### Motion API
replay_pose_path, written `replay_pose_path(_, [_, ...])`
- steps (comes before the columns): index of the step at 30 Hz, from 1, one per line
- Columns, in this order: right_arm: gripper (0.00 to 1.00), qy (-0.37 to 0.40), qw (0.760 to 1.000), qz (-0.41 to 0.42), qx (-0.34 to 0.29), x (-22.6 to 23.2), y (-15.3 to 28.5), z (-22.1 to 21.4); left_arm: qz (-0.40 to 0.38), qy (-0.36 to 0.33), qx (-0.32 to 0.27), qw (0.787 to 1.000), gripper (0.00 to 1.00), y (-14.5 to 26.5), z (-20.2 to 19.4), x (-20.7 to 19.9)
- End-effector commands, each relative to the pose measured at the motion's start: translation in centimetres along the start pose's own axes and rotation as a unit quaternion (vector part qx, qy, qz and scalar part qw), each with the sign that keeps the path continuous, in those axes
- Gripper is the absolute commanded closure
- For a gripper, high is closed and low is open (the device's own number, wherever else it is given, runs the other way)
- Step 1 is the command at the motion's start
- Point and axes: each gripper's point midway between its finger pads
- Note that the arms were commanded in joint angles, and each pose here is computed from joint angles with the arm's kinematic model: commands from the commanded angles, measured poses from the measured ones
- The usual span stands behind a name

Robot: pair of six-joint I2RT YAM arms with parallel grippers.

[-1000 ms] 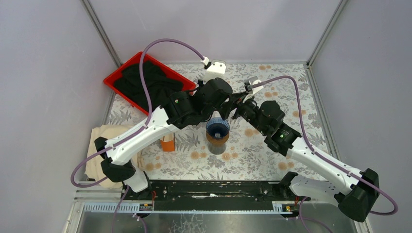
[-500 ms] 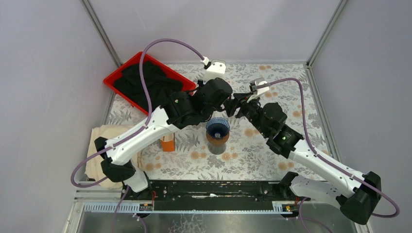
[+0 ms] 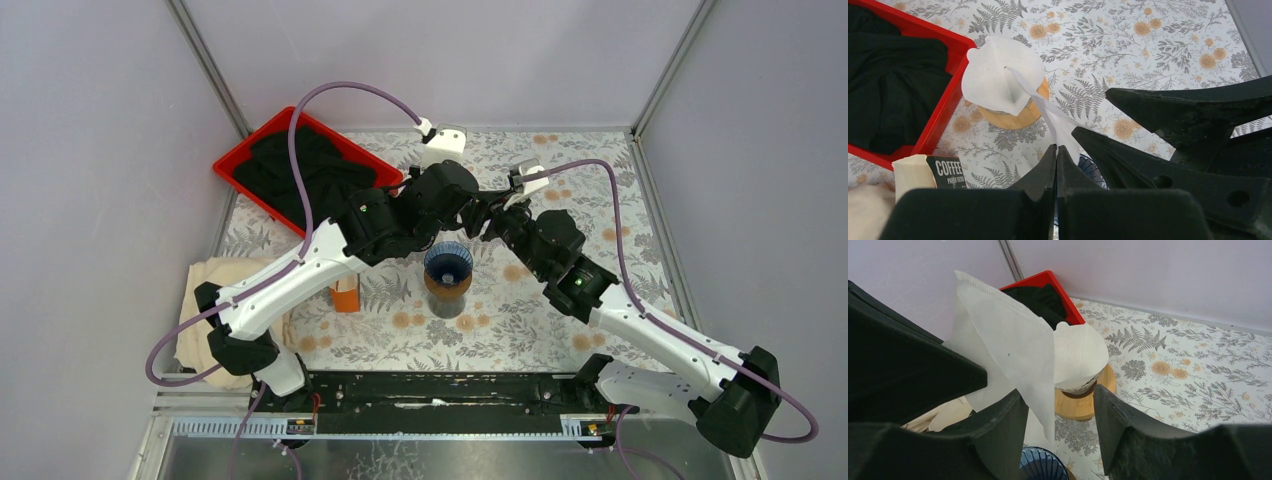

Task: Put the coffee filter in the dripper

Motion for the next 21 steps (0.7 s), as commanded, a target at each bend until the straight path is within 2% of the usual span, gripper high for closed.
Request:
replay_pose_path(1, [0.47, 0.006, 0.999, 0.01, -0.048, 0.6, -0.3, 2.4, -0.017, 0.024, -0.007, 1.0, 1.0, 0.2, 0.4, -0.8])
replay_pose_path(5, [0.59, 0.01, 0.999, 0.011, -0.047, 0.7, -0.2, 2.5, -0.012, 0.027, -0.007, 1.0, 1.0, 0.2, 0.3, -0.4])
replay_pose_path(9, [0.8, 0.013, 0.999, 0.014, -0.039, 0.7, 0.2, 2.4, -0.006, 0.031, -0.008, 0.999, 0.99, 0.2, 0.3, 0.2])
replay_pose_path(13, [0.96, 0.013, 1.0, 0.016, -0.017, 0.9, 0.6, 2.4, -0.005, 0.034, -0.009, 0.999, 0.94, 0.3, 0.3, 0.5])
replay_pose_path(15, [1.0, 0.01, 1.0, 0.02, -0.005, 1.1, 0.7, 2.5, -0.007, 0.035, -0.009, 0.999, 0.9, 0.3, 0.2, 0.4])
replay_pose_path(21, [1.0, -0.01, 0.999, 0.011, 0.048, 1.3, 1.1, 2.0, -0.011, 0.043, -0.018, 0.999, 0.69, 0.6, 0.5, 0.6])
Point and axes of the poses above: each gripper's point midway between its finger pads, its own y axis back along the fingers, its own x axis along the line the jaws close on, z = x × y, and after that the axes turned 1 degree about y, right-handed
